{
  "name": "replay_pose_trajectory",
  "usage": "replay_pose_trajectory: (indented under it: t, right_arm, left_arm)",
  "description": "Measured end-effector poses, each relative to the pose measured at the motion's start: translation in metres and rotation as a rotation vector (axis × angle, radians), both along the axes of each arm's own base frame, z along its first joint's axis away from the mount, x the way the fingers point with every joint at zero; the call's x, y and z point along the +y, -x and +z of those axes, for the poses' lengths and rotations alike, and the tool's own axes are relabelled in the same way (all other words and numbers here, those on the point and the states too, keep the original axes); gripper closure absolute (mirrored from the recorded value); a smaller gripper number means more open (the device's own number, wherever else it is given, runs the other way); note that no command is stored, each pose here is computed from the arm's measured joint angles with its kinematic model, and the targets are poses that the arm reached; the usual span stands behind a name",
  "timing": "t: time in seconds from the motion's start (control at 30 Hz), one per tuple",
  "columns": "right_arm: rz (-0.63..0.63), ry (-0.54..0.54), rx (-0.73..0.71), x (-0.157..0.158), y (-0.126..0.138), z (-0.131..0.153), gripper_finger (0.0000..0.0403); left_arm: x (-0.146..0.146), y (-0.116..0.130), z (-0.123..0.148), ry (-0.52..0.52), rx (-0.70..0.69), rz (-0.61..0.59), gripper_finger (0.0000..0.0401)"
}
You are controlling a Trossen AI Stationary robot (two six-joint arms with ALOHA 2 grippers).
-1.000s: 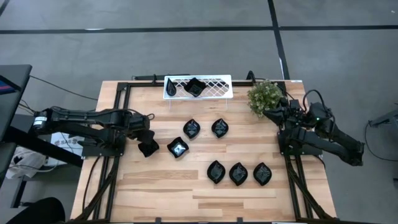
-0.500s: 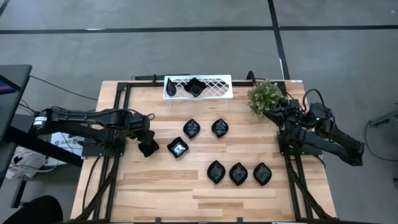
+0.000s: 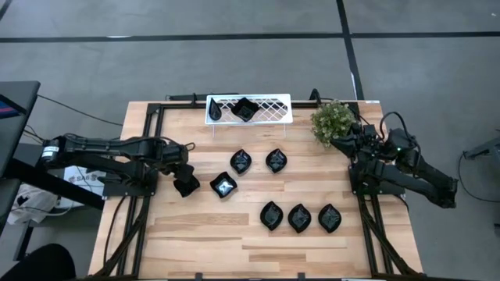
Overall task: Pick & Place Mini shaped plates
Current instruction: Stack the distorted square-shaped plate on top of the distorted square-shaped plate on the shelf
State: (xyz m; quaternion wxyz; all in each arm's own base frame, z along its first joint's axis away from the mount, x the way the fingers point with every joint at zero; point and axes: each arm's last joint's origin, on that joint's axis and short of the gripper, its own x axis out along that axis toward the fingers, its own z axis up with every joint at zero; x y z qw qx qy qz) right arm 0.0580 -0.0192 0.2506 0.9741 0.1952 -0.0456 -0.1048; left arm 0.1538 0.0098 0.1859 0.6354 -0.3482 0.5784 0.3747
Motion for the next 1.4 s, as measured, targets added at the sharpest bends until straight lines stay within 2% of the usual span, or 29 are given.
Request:
replay_pose_trajectory:
  t: [0.13, 0.3, 0.43, 0.63, 0.77, 1.03, 1.23, 1.4]
  right_arm:
    - [0.000, 0.000, 0.000, 0.000, 0.000, 0.000, 0.0397]
    - [0.000, 0.000, 0.000, 0.000, 0.000, 0.000, 0.0397]
    - [-0.005, 0.000, 0.000, 0.000, 0.000, 0.000, 0.0397]
    - [-0.006, 0.000, 0.000, 0.000, 0.000, 0.000, 0.0397]
    - [-0.008, 0.000, 0.000, 0.000, 0.000, 0.000, 0.0397]
    - [-0.009, -0.001, 0.002, 0.000, 0.000, 0.000, 0.0397]
    - [-0.009, -0.001, 0.002, 0.000, 0.000, 0.000, 0.0397]
    - [-0.009, -0.001, 0.002, 0.000, 0.000, 0.000, 0.0397]
  left_arm:
    - [-0.003, 0.005, -0.010, -0.002, 0.030, -0.022, 0.0202]
    - [-0.010, 0.011, -0.020, -0.004, 0.054, -0.061, 0.0199]
    - [-0.013, 0.008, -0.020, -0.016, 0.029, -0.090, 0.0201]
    - [-0.017, -0.003, -0.019, -0.097, -0.084, -0.141, 0.0201]
    - [-0.016, -0.003, -0.022, -0.125, -0.070, -0.164, 0.0202]
    - [-0.017, 0.007, -0.045, -0.064, 0.035, -0.160, 0.0202]
    - [-0.017, 0.001, -0.051, -0.062, 0.004, -0.158, 0.0202]
    - [-0.017, -0.002, -0.059, -0.061, 0.051, -0.162, 0.0202]
